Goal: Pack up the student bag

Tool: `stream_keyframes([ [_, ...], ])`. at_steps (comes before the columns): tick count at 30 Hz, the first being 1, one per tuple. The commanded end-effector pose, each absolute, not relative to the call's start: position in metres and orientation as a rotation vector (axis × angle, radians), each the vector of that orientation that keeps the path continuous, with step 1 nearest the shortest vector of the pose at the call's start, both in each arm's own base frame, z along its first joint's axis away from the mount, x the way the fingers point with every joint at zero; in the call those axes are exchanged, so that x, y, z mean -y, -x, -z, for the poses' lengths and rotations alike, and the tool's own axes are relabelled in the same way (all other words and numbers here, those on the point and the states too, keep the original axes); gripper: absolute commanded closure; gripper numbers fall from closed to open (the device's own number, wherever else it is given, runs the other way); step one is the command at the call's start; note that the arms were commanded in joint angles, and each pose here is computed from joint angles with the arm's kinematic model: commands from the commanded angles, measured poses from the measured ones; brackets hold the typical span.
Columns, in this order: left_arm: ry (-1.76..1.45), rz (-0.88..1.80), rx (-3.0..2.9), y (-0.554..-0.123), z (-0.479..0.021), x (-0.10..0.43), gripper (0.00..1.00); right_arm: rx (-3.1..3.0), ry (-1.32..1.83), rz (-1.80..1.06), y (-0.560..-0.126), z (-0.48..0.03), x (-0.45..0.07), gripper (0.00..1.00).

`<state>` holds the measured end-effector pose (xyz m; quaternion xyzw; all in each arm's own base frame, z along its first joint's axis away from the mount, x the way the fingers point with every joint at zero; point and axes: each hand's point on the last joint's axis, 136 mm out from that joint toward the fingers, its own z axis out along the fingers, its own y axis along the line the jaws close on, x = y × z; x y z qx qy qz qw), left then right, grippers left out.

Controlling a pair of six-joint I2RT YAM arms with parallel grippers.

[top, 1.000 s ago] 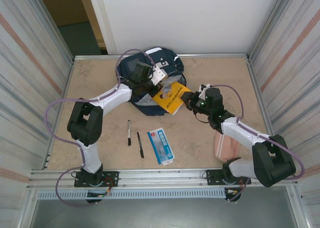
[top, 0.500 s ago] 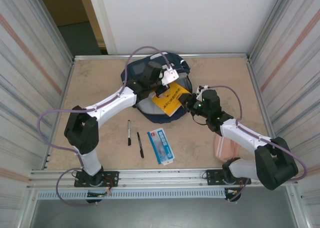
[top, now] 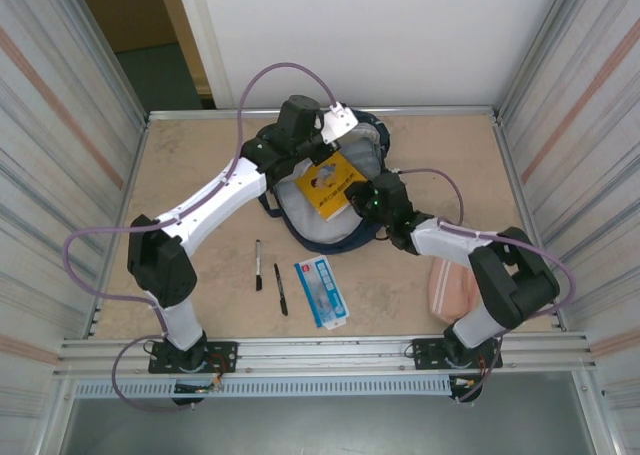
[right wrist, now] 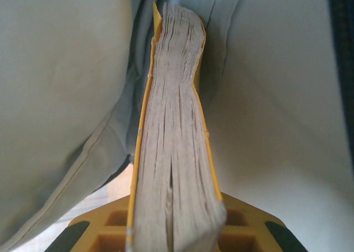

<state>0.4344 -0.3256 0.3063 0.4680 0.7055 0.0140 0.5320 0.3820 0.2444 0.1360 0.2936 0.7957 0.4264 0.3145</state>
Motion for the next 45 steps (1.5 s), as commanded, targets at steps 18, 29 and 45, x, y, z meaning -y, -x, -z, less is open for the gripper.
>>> stream_keyframes([
  [18, -0.994, 0.051, -1.578, -0.424, -0.372, 0.321, 1.0, -1.874, -1.06, -1.459, -0.443, -0.144, -0.274, 1.0],
  [29, -0.965, 0.057, -1.635, -0.437, -0.358, 0.305, 1.0, -1.921, -0.978, -1.39, -0.418, -0.168, -0.26, 1.0],
  [45, -0.878, 0.308, -1.706, -0.403, -0.362, 0.33, 1.0, -1.736, -1.101, -1.163, -0.489, -0.129, -0.269, 1.0],
])
